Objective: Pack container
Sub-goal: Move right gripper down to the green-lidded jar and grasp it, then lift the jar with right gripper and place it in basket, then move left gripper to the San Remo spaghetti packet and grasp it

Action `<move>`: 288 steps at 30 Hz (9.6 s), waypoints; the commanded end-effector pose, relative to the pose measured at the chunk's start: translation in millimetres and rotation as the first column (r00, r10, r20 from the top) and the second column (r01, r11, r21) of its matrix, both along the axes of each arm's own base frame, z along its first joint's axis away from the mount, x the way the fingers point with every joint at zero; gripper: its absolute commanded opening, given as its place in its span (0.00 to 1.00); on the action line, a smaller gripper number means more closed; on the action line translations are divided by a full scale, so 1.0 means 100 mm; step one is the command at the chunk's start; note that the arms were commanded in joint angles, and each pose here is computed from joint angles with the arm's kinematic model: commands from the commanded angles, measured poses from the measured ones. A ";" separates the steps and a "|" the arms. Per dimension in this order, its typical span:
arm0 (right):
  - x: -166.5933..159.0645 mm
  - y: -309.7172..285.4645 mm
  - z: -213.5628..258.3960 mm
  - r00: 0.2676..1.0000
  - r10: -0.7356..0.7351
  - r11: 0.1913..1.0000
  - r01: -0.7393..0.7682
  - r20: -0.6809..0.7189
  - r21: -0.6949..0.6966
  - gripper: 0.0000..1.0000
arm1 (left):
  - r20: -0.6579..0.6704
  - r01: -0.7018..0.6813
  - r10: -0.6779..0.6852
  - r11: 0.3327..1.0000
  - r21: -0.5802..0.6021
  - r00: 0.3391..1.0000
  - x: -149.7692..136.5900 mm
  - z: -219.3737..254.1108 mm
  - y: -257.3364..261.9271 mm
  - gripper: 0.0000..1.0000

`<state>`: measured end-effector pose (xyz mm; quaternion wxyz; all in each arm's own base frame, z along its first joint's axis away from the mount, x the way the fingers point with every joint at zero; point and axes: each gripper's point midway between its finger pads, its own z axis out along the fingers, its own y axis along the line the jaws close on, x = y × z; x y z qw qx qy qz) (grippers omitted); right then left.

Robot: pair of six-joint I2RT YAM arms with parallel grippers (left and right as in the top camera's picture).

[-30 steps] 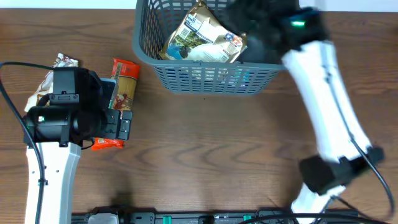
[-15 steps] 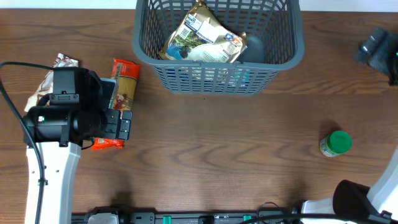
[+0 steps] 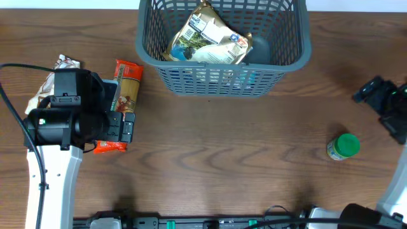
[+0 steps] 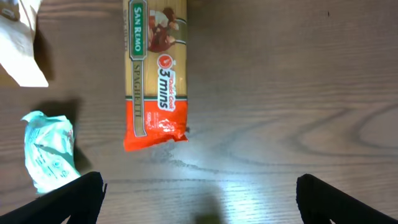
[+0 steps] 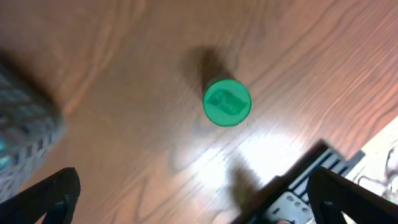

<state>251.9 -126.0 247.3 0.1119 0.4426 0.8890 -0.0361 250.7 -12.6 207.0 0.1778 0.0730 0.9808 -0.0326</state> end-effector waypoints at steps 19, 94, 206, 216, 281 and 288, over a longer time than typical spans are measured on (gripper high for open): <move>-0.25 -0.04 -1.70 0.984 -0.119 0.991 0.127 -0.133 0.052 0.99 | 0.011 -0.003 0.003 1.000 -0.002 1.000 0.01 0.06 -0.01 0.99; 0.17 -0.23 -1.94 0.999 -0.023 0.999 0.024 -0.049 0.026 0.01 | -0.006 -0.003 0.003 1.000 -0.002 1.000 -0.03 0.04 -0.01 0.98; 1.07 -0.08 1.54 0.885 0.261 0.950 -0.164 0.384 -0.267 0.99 | 0.053 -0.030 0.033 0.998 -0.046 0.998 0.00 0.42 -0.06 0.98; 1.10 -0.09 1.11 0.929 0.253 0.960 -0.208 0.270 -0.186 0.99 | 0.143 0.040 -0.039 0.999 -0.002 0.989 0.89 0.73 -0.04 0.99; 1.37 -0.15 0.63 0.937 0.311 0.936 -0.273 0.158 -0.221 0.99 | -0.338 -0.059 0.073 0.997 0.052 0.938 1.53 -1.30 0.39 0.06; 1.37 -0.15 0.63 0.933 0.327 0.930 -0.289 0.151 -0.227 0.99 | -0.052 -0.067 0.068 0.997 0.028 0.996 1.56 0.15 0.34 0.06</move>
